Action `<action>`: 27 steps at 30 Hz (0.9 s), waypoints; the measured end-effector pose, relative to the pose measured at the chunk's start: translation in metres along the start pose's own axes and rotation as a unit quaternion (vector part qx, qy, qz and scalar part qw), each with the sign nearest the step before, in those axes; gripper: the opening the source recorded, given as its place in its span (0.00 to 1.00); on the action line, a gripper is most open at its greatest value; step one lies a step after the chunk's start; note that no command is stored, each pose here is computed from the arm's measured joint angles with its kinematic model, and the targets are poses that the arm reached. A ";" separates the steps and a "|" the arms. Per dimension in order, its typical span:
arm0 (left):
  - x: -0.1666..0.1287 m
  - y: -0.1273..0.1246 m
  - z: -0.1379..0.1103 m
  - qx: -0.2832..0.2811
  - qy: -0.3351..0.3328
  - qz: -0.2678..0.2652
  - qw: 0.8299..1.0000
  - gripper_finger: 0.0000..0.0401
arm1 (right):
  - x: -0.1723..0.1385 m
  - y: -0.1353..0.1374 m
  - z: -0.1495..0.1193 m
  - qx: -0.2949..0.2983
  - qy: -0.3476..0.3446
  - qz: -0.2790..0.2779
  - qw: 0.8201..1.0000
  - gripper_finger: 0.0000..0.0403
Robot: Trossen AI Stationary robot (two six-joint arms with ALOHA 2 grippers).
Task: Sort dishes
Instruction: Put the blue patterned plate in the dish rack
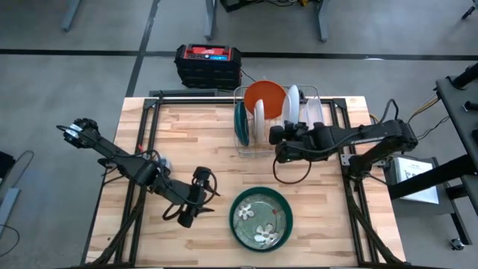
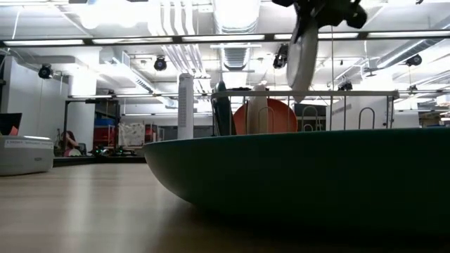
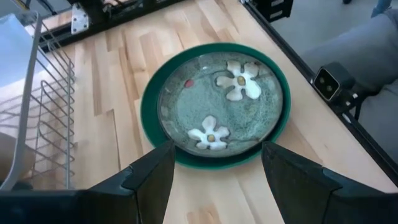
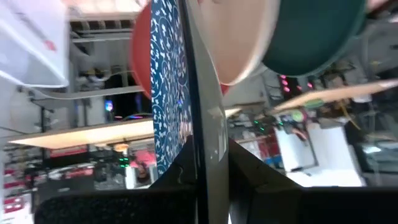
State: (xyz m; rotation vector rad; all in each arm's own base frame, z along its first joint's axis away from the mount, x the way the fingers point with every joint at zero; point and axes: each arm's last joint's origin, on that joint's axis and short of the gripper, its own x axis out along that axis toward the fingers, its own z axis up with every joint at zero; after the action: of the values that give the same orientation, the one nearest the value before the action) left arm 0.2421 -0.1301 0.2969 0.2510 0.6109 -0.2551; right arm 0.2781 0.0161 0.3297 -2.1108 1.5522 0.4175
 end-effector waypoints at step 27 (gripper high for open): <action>-0.001 0.001 -0.002 -0.005 0.016 0.013 1.000 0.57 | 0.056 -0.021 0.024 0.027 -0.007 0.023 0.999 0.05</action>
State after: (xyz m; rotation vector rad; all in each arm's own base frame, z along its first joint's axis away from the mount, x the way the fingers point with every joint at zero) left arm 0.2403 -0.1283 0.2959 0.2534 0.6396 -0.2240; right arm 0.3164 -0.0106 0.2858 -2.0300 1.5879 0.4007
